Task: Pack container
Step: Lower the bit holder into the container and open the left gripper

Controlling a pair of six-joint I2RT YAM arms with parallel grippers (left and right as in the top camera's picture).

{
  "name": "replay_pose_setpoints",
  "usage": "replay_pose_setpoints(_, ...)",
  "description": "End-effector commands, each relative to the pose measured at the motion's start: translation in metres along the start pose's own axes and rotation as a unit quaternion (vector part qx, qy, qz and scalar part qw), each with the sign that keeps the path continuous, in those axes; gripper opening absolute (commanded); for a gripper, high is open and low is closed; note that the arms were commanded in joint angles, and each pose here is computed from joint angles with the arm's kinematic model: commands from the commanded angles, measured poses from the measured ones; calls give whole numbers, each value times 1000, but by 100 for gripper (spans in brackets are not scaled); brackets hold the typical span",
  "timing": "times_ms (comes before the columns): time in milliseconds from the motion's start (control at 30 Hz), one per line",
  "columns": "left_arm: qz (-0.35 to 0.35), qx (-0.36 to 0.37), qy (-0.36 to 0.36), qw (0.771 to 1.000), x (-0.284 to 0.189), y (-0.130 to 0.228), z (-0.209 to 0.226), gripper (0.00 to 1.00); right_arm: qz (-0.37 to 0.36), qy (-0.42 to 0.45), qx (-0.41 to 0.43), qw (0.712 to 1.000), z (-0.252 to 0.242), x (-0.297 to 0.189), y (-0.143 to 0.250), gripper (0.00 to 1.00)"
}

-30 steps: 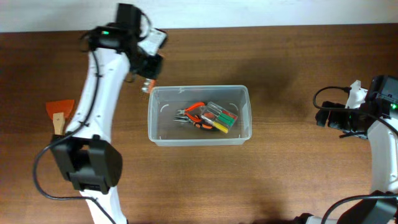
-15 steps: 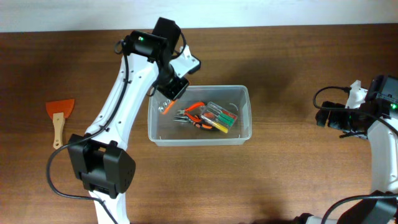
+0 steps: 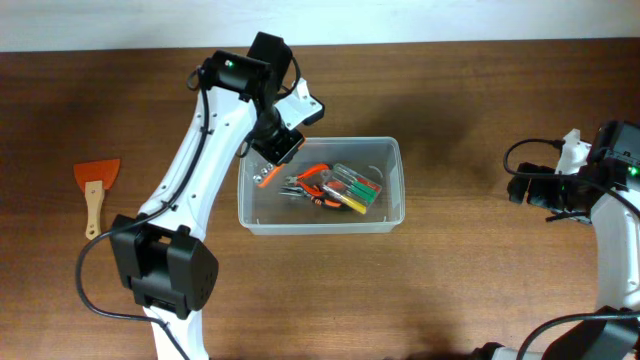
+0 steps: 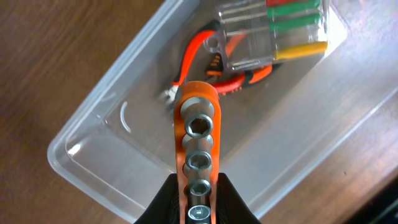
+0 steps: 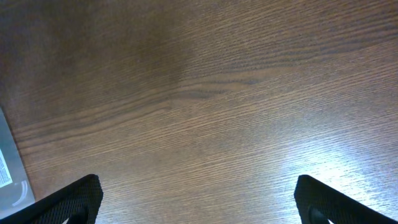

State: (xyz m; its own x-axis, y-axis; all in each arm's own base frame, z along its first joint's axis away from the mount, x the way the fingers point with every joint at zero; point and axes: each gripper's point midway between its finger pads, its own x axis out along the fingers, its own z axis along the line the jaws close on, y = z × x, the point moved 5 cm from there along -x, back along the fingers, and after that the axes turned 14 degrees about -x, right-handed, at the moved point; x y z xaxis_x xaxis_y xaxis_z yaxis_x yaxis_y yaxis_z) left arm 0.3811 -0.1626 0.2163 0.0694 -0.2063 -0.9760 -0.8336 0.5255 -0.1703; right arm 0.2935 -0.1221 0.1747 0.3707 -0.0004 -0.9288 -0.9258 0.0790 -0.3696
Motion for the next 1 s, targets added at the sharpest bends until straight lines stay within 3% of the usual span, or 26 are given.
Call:
replay_pose_setpoints(0,-5,11,11,1000,7,-4,-2,2,-2,-4,6,1000,0,0,0,99)
replay_pose_setpoints(967,113,-15,38,993,108,4,14,2,-2,-4,5,1000,0,0,0,99)
